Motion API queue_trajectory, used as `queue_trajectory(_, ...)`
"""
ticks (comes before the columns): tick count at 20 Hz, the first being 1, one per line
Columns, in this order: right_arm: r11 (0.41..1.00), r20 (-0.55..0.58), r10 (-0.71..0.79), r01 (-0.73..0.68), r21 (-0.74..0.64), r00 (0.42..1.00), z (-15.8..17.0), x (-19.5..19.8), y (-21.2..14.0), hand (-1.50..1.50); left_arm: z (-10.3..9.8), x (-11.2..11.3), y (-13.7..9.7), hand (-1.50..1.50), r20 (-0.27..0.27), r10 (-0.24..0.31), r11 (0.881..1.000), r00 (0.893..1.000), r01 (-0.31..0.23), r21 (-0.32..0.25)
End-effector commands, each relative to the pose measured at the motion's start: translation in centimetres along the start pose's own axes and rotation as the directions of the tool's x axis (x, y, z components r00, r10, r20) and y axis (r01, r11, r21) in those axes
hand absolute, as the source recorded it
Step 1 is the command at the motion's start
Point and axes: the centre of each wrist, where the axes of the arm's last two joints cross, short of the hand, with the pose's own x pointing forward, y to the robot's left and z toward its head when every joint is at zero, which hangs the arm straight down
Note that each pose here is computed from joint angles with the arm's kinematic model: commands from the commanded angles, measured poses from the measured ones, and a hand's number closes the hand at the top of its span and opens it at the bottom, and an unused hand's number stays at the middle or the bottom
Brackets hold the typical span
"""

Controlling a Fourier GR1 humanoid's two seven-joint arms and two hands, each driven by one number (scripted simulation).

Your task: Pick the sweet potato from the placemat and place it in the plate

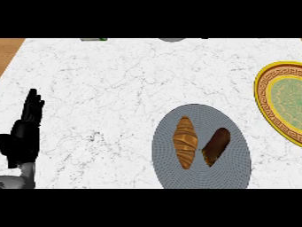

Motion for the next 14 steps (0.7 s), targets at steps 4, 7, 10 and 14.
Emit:
queue_trajectory(4, 0.97, 0.124, 0.2, -0.178, -0.164, 0.972, -0.8, 6.1, 0.4, 1.5, 2.8, -3.5, -1.0, 0.0, -0.271, -0.001, 0.992, 0.962, -0.033, -0.121)
queue_trajectory(7, 0.712, -0.062, 0.693, -0.695, -0.104, 0.719, 0.7, 2.8, -6.9, 1.5, 3.5, -3.4, -2.6, 0.0, -0.304, 0.046, 0.983, 0.952, -0.098, -0.158)
queue_trajectory(10, 0.7, -0.033, 0.575, -0.513, -0.497, 0.817, 0.8, 4.2, -5.0, -1.5, 4.4, -3.7, -3.7, 0.0, -0.413, 0.081, 0.966, 0.907, -0.174, -0.192)
queue_trajectory(14, 0.725, 0.047, 0.527, -0.42, -0.546, 0.849, 4.8, 3.9, -0.2, -1.5, 4.4, -3.5, -4.0, 0.0, -0.425, 0.089, 0.957, 0.901, -0.196, -0.215)
